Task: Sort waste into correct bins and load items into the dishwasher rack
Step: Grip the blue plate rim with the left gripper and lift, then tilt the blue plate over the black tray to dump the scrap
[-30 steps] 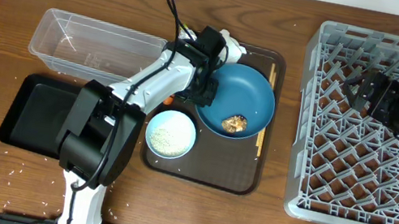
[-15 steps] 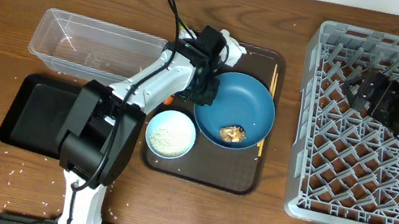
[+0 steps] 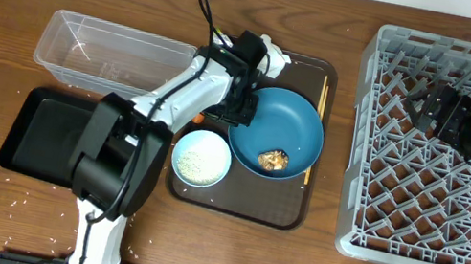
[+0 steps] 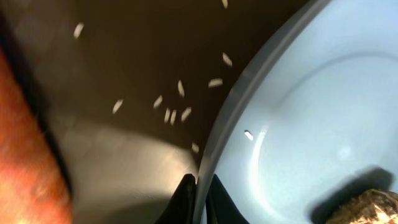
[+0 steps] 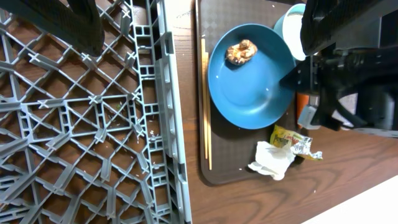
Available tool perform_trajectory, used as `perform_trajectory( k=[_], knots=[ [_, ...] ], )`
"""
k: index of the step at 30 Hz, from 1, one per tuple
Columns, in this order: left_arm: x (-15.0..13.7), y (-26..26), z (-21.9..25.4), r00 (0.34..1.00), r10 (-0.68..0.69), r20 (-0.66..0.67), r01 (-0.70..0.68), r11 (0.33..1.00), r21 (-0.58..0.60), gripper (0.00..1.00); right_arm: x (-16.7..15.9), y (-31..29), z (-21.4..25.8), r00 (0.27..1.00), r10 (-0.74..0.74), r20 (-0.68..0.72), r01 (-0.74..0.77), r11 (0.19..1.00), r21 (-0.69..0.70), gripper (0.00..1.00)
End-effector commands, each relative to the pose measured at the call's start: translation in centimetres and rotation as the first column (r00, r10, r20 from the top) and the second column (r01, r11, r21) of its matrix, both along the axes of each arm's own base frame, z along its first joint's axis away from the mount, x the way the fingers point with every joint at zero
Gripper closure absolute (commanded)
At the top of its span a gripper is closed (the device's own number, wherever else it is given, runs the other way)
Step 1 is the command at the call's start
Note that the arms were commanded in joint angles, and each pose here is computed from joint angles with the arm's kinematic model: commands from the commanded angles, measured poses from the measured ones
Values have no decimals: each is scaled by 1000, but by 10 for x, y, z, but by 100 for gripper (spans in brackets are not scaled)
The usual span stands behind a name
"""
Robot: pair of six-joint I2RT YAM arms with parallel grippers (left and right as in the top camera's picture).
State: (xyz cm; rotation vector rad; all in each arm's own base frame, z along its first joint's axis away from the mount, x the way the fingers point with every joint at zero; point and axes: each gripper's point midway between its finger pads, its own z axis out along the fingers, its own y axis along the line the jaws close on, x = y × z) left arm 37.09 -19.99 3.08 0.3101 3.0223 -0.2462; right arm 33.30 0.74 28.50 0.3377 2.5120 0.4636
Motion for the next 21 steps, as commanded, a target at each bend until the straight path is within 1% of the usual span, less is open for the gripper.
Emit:
perform_trajectory(
  k=[1, 6, 8, 11, 13, 14, 17, 21],
  knots=[
    [14, 2, 54, 992, 5, 125, -2, 1000, -24, 93, -1, 3, -2, 1000, 5, -9, -5, 1000, 1, 6],
    [11, 15, 116, 971, 37, 235, -20, 997, -73, 94, -1, 3, -2, 1000, 5, -9, -5, 1000, 1, 6],
    [7, 26, 136, 961, 49, 272, -33, 997, -63, 94, -1, 3, -2, 1000, 5, -9, -5, 1000, 1, 6],
    [-5, 59, 165, 938, 74, 339, -91, 995, 35, 94, -2, 3, -3, 1000, 5, -13, -5, 1000, 1, 6],
    [-18, 89, 184, 922, 83, 377, -140, 982, 126, 94, -2, 3, -3, 1000, 5, -13, -5, 1000, 1, 6],
    [-23, 99, 190, 918, 89, 387, -159, 975, 153, 94, -2, 3, -3, 1000, 5, -13, -5, 1000, 1, 6],
    [-46, 142, 213, 899, 124, 420, -248, 935, 255, 94, -2, 3, -3, 1000, 5, -13, -5, 1000, 1, 6],
    [-84, 201, 236, 856, 259, 448, -427, 842, 329, 94, -2, 3, -3, 1000, 5, -12, -5, 1000, 2, 6]
  ],
)
